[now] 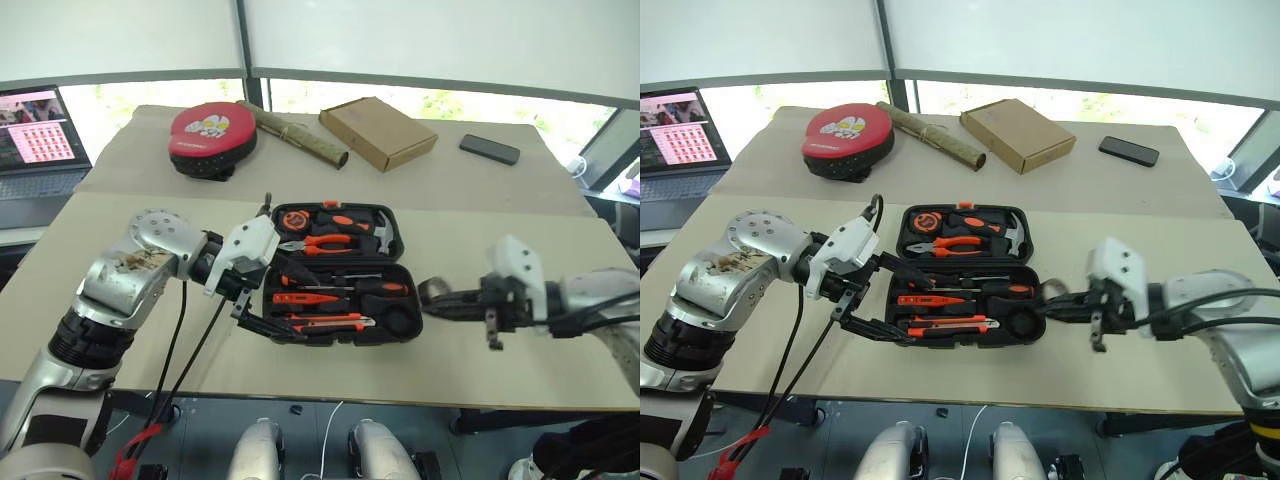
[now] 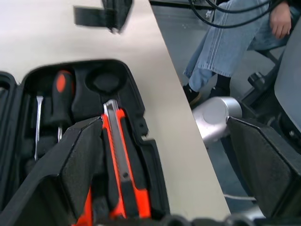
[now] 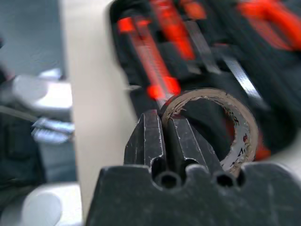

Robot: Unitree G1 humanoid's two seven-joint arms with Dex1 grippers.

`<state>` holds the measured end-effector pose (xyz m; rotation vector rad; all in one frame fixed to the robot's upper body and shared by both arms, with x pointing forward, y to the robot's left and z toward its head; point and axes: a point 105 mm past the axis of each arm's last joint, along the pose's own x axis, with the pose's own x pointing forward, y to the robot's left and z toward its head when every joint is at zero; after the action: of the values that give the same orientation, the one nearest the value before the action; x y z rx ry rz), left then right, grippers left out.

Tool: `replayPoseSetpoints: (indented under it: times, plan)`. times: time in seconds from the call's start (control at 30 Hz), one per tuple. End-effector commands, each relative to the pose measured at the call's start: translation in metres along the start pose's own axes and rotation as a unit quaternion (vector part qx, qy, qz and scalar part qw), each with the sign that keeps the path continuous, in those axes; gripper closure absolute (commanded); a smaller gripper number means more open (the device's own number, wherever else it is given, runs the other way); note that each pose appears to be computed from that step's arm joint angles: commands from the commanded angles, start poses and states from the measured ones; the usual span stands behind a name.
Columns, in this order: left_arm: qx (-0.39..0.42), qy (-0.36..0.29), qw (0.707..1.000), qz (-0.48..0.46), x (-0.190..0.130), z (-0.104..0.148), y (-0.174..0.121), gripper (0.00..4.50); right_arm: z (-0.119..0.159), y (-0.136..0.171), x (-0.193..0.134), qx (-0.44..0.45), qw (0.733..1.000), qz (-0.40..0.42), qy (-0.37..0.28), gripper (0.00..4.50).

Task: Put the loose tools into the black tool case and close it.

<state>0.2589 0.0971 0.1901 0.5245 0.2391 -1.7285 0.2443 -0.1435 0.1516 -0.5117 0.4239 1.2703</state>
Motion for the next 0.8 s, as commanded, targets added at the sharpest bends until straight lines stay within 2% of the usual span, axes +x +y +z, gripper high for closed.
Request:
replayPoseSetpoints:
  times: [0.03, 0.3, 0.5, 0.63, 0.73, 0.77, 0.8]
  plan:
    - [0.029, 0.007, 1.0, 0.0, 0.001, 0.006, -0.001, 0.0, -0.001, -0.011, 0.008, -0.025, 0.999, -0.033, 0.028, 4.46]
    - [0.03, 0.009, 0.999, 0.013, -0.004, -0.008, -0.001, 0.0, -0.03, -0.017, 0.021, -0.035, 0.996, -0.032, 0.079, 4.46]
    - [0.034, 0.008, 0.999, 0.02, -0.006, -0.011, -0.001, 0.0, -0.023, -0.013, 0.021, -0.04, 0.996, -0.026, 0.071, 2.64]
    - [0.037, 0.01, 0.999, 0.025, -0.007, -0.006, 0.001, 0.0, 0.005, -0.001, 0.012, -0.036, 0.999, -0.002, 0.03, 1.24]
    - [0.039, 0.009, 0.999, 0.027, -0.006, -0.002, 0.004, 0.0, 0.009, -0.001, 0.009, -0.043, 0.998, -0.008, 0.035, 0.24]
    - [0.041, 0.008, 0.999, 0.028, -0.005, 0.0, 0.006, 0.0, 0.009, -0.002, 0.007, -0.049, 0.998, -0.013, 0.038, 0.02]
    - [0.042, 0.007, 0.999, 0.029, -0.005, 0.001, 0.007, 0.0, 0.009, -0.002, 0.007, -0.053, 0.998, -0.016, 0.04, 0.02]
